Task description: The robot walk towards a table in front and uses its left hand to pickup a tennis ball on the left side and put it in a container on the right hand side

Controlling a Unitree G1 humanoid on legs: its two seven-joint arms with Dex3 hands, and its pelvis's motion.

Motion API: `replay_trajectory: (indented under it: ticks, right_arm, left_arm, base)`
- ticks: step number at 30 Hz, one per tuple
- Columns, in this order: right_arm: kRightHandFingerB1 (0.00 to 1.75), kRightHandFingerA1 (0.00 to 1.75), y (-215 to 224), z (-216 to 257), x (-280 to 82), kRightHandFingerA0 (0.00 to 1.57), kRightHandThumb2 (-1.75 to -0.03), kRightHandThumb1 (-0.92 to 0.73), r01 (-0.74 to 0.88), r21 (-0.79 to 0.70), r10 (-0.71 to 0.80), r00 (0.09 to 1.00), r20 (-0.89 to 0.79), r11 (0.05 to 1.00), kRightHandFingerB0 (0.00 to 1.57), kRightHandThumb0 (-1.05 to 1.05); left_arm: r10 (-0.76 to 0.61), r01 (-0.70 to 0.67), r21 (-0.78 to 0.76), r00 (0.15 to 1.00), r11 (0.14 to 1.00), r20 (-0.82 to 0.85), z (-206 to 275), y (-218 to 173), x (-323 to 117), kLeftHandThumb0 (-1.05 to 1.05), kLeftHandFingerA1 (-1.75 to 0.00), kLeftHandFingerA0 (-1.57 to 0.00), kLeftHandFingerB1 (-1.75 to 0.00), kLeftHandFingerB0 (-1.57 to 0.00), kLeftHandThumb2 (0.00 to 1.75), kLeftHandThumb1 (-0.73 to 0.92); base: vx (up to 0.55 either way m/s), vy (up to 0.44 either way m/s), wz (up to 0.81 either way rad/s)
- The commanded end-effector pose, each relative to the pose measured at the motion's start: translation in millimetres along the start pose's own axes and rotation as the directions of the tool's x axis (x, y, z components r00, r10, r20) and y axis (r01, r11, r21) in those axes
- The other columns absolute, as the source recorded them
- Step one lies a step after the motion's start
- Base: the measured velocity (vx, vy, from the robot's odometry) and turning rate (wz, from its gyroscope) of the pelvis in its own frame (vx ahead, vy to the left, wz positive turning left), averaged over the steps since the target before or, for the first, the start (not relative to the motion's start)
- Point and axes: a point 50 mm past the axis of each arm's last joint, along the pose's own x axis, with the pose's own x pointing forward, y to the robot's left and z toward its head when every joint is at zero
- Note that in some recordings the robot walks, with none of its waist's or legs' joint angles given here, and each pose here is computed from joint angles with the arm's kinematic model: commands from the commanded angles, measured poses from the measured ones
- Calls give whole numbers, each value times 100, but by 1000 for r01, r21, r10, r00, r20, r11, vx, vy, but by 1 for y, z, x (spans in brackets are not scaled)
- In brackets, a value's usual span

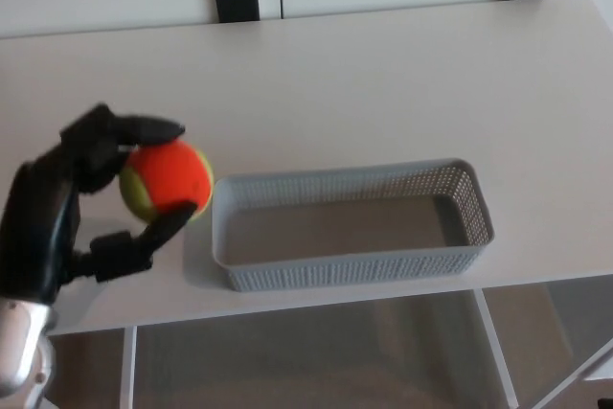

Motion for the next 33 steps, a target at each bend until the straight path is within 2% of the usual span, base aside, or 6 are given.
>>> replay_trajectory:
  ticks: [1, 16, 25, 26, 27, 33]
  right_arm:
    - [48, 59, -9, -1, 0, 67, -55, -55, 21, -15, -21, 1000, -3, 1000, 50, -3]
    - [50, 58, -7, 5, 1, 62, -55, -57, 9, -29, -8, 1000, 19, 1000, 56, -9]
    - [49, 58, -7, 13, 3, 61, -56, -58, 4, -49, -3, 1000, 29, 999, 55, -9]
    - [49, 58, -8, 14, 3, 61, -56, -59, 4, -54, -2, 1000, 29, 999, 55, -10]
    - [49, 57, -8, 15, 4, 61, -56, -59, 4, -57, -2, 1000, 29, 998, 54, -10]
    - [49, 59, -9, 18, 5, 62, -56, -59, 7, -54, -5, 999, 35, 999, 53, -8]
  left_arm:
    - [4, -1, -84, 999, 996, 37, 26, -2, 15, -8, -143, -116, -120, -83, 97, 70]
    - [-190, 190, 25, 982, 981, -12, 18, -67, 30, -17, -120, -125, -104, -92, 111, 59]
    - [-210, 215, 86, 976, 973, -63, 4, -80, 26, -17, -128, -110, -108, -81, 76, 77]
    - [-194, 202, 80, 976, 976, -97, 4, -81, 25, -31, -88, -91, -52, -60, 64, 76]
    - [-193, 204, 90, 974, 975, -123, 4, -81, 26, -61, -42, -6, -32, -7, 75, 46]
    - [-213, 243, 188, 963, 952, -164, 12, -80, 27, -86, -1, 0, 0, 0, 86, 52]
  base:
    - [0, 0, 0]
    - [0, 0, 0]
    - [0, 0, 0]
    - [0, 0, 0]
    - [0, 0, 0]
    - [0, 0, 0]
